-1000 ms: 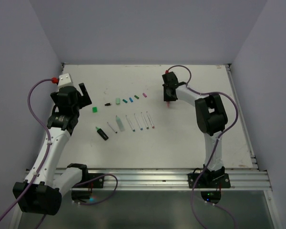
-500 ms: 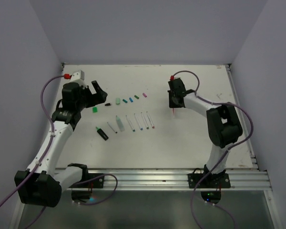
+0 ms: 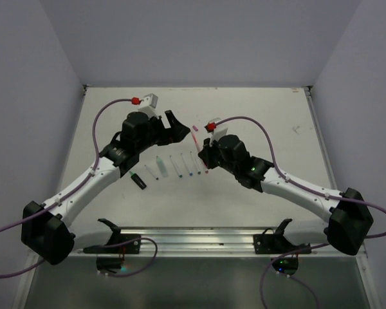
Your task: Open the pen caps
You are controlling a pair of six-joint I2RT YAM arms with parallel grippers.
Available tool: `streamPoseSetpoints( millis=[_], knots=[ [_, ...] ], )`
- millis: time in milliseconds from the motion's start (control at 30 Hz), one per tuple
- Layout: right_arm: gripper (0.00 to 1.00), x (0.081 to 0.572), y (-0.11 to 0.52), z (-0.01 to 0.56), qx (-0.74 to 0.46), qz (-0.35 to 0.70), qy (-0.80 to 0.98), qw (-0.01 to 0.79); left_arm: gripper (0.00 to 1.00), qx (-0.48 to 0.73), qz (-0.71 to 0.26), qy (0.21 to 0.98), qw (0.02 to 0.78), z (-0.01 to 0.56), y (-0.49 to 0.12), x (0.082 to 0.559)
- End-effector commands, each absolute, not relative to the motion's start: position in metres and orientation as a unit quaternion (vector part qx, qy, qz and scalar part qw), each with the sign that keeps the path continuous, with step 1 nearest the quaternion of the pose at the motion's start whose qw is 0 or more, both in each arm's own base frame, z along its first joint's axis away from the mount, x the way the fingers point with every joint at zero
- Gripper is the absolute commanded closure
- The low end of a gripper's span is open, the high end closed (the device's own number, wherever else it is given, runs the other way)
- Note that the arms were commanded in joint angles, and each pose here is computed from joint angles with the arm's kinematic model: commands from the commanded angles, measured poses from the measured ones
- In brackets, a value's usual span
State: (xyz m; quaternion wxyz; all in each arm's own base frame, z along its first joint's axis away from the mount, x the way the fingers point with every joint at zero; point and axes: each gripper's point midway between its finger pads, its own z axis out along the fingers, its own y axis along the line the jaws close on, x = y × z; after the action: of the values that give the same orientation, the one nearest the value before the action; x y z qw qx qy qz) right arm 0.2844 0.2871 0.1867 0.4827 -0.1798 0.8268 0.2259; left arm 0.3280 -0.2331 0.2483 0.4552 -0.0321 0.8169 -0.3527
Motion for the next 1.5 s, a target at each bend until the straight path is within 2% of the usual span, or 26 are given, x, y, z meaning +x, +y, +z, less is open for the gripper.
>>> streamPoseSetpoints(
  millis=[0, 133, 167, 233, 367, 433, 733, 900, 1033, 1100, 1233, 1333, 1467],
  knots=[
    [1.0, 0.272, 0.308, 0.209, -0.18, 0.284, 0.79, 0.513, 0.11, -0.054, -0.369, 0.788, 0.49, 0.278, -0.248, 0.336],
    [1.0, 0.265, 0.313, 0.211, -0.191, 0.291, 0.782, 0.516, 0.19, -0.058, -0.37, 0.797, 0.473, 0.264, -0.256, 0.332],
    [1.0, 0.262, 0.316, 0.21, -0.196, 0.292, 0.781, 0.515, 0.25, -0.06, -0.369, 0.798, 0.472, 0.26, -0.259, 0.334],
    [1.0, 0.262, 0.317, 0.211, -0.197, 0.293, 0.779, 0.518, 0.27, -0.065, -0.366, 0.8, 0.471, 0.257, -0.261, 0.335],
    [1.0, 0.261, 0.32, 0.21, -0.198, 0.297, 0.777, 0.519, 0.39, -0.067, -0.363, 0.807, 0.462, 0.248, -0.267, 0.334],
    [1.0, 0.26, 0.321, 0.211, -0.199, 0.299, 0.775, 0.52, 0.39, -0.07, -0.361, 0.81, 0.457, 0.244, -0.268, 0.334],
    [1.0, 0.26, 0.325, 0.21, -0.201, 0.302, 0.774, 0.519, 0.56, -0.074, -0.358, 0.81, 0.459, 0.24, -0.269, 0.335],
    [1.0, 0.261, 0.325, 0.21, -0.201, 0.302, 0.773, 0.521, 0.72, -0.075, -0.356, 0.811, 0.459, 0.239, -0.269, 0.335],
    [1.0, 0.26, 0.325, 0.209, -0.202, 0.303, 0.773, 0.52, 0.94, -0.076, -0.356, 0.811, 0.459, 0.239, -0.268, 0.335],
    [0.87, 0.259, 0.326, 0.209, -0.202, 0.307, 0.771, 0.52, 1.0, -0.075, -0.355, 0.81, 0.46, 0.239, -0.267, 0.334],
    [0.61, 0.255, 0.327, 0.206, -0.199, 0.319, 0.77, 0.516, 1.0, -0.06, -0.368, 0.797, 0.474, 0.249, -0.269, 0.332],
    [0.55, 0.258, 0.326, 0.206, -0.196, 0.316, 0.771, 0.517, 1.0, -0.054, -0.377, 0.792, 0.477, 0.252, -0.269, 0.329],
    [0.55, 0.261, 0.329, 0.206, -0.195, 0.315, 0.771, 0.518, 1.0, -0.047, -0.385, 0.788, 0.478, 0.253, -0.269, 0.323]
  ],
)
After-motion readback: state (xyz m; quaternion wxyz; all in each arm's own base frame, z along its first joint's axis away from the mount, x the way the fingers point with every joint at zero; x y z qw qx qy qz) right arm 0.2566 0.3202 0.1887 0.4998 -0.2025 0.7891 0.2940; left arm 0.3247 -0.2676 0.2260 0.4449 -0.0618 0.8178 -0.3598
